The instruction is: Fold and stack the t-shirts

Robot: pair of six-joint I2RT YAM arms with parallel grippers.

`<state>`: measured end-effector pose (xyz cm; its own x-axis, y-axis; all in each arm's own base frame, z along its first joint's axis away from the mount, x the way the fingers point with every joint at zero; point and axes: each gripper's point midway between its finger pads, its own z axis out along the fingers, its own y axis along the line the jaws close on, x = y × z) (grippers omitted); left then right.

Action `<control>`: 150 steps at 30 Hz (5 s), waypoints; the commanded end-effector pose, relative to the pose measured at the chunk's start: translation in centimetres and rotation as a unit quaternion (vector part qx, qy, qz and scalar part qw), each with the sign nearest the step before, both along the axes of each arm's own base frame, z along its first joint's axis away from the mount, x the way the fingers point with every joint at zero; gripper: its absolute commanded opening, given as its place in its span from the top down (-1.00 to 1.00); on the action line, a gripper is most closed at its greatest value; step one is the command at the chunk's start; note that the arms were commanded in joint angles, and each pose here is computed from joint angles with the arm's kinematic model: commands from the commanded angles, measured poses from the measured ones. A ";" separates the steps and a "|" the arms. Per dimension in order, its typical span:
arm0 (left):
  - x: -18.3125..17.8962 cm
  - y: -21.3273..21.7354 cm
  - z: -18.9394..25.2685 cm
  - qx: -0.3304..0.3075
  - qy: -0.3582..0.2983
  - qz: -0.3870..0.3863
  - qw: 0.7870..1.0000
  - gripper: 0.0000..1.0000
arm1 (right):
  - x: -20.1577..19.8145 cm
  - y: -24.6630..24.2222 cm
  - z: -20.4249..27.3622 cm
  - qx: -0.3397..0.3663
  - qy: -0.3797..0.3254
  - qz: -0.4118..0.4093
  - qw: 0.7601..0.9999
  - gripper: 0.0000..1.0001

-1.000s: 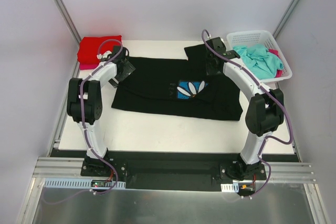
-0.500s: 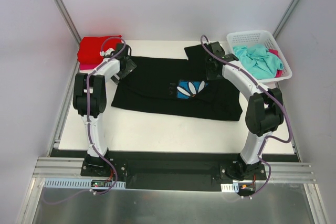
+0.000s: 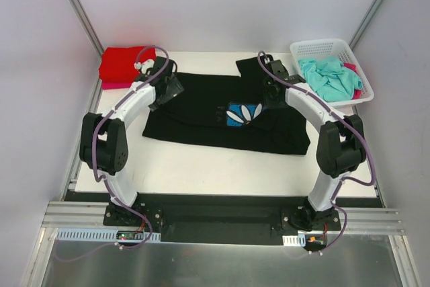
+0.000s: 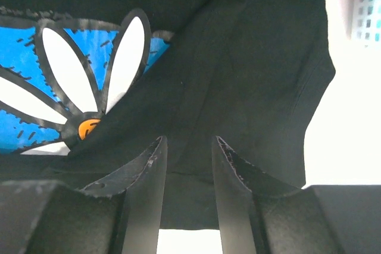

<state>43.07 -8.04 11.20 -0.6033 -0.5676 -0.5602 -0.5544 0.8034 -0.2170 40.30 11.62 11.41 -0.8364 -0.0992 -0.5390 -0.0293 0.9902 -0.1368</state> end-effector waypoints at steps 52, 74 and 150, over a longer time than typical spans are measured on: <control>-14.4 0.0 -10.2 0.016 0.145 0.007 0.989 -0.98 | -6.2 -0.5 -2.2 0.331 -0.023 -0.139 0.933 0.21; -14.3 -0.7 -10.2 0.011 0.146 0.001 0.989 -0.98 | -5.6 2.6 -4.8 0.329 0.017 -0.121 0.937 0.26; -14.2 -1.5 -10.9 0.008 0.163 -0.019 0.986 -0.98 | 10.7 19.3 -3.7 0.402 0.069 0.175 0.896 -0.29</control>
<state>31.10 -9.45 1.82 -0.7265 -0.5465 -0.4166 -0.5680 0.8188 -0.0836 51.33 30.28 5.70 -0.9097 0.0959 -0.4040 -0.2101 0.7329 0.6471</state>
